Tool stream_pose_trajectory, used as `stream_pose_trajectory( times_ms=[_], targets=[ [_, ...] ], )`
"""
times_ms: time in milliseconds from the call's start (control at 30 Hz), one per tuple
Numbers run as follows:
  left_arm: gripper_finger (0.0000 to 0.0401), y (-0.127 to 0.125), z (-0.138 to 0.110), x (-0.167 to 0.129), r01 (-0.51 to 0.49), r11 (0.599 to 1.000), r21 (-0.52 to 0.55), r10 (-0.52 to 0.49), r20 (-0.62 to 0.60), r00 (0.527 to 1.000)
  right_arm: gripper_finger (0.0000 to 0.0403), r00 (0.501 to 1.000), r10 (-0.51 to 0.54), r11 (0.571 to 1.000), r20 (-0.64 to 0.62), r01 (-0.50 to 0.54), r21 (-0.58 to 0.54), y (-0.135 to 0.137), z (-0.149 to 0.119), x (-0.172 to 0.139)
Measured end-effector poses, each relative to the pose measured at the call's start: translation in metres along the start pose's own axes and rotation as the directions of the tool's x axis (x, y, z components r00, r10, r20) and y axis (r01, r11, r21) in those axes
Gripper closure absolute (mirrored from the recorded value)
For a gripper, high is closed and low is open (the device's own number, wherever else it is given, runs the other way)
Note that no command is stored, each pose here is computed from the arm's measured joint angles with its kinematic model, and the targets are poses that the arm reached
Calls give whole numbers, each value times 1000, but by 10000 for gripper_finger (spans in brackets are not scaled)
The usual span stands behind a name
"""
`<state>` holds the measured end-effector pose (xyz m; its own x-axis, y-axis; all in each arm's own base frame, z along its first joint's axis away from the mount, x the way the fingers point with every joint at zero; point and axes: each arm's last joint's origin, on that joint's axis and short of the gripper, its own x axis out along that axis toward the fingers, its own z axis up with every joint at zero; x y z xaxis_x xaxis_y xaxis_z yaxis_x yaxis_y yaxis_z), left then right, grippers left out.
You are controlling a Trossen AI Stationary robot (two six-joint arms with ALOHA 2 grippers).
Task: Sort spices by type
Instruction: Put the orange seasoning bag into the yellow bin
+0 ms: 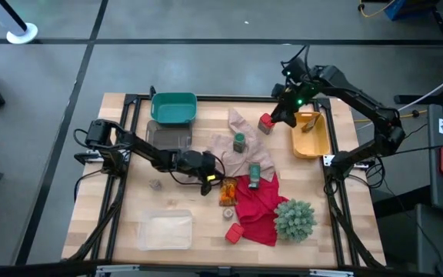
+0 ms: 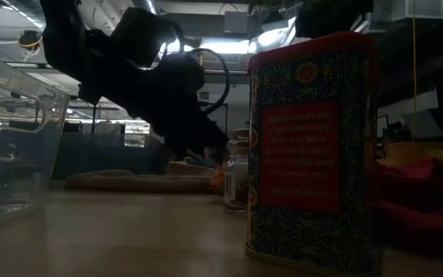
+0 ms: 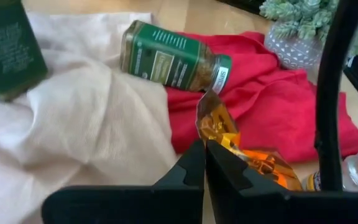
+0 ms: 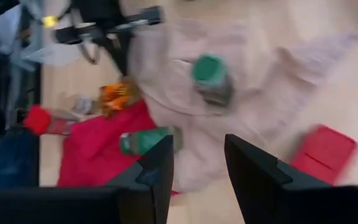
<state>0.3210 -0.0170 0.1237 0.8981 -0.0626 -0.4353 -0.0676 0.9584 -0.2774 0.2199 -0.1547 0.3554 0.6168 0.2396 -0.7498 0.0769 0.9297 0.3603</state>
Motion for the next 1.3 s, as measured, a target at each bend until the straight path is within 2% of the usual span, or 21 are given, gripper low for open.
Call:
stream_pose_trajectory(
  times_ms=[267,433,567,867,1000,1300],
  targets=[
    [401,-2,6,3,8,1000,26,-8,1,1000,260,993,99,969,-60,-109,-223,51,20,48],
    [401,-1,2,3,-4,1000,20,5,-43,999,260,988,3,950,-151,-50,-309,76,24,89],
    [401,-1,1,3,-5,1000,20,6,-51,999,260,972,-83,953,-219,13,-302,83,26,130],
    [401,0,-1,3,-11,1000,17,12,-74,997,260,924,-68,977,-377,-15,-214,73,17,209],
    [401,0,-2,3,-14,1000,17,16,-84,996,260,916,-38,988,-399,-25,-151,67,15,225],
    [401,0,-3,3,-14,999,30,16,-91,996,260,944,-42,995,-327,11,-95,63,21,240]
  ],
)
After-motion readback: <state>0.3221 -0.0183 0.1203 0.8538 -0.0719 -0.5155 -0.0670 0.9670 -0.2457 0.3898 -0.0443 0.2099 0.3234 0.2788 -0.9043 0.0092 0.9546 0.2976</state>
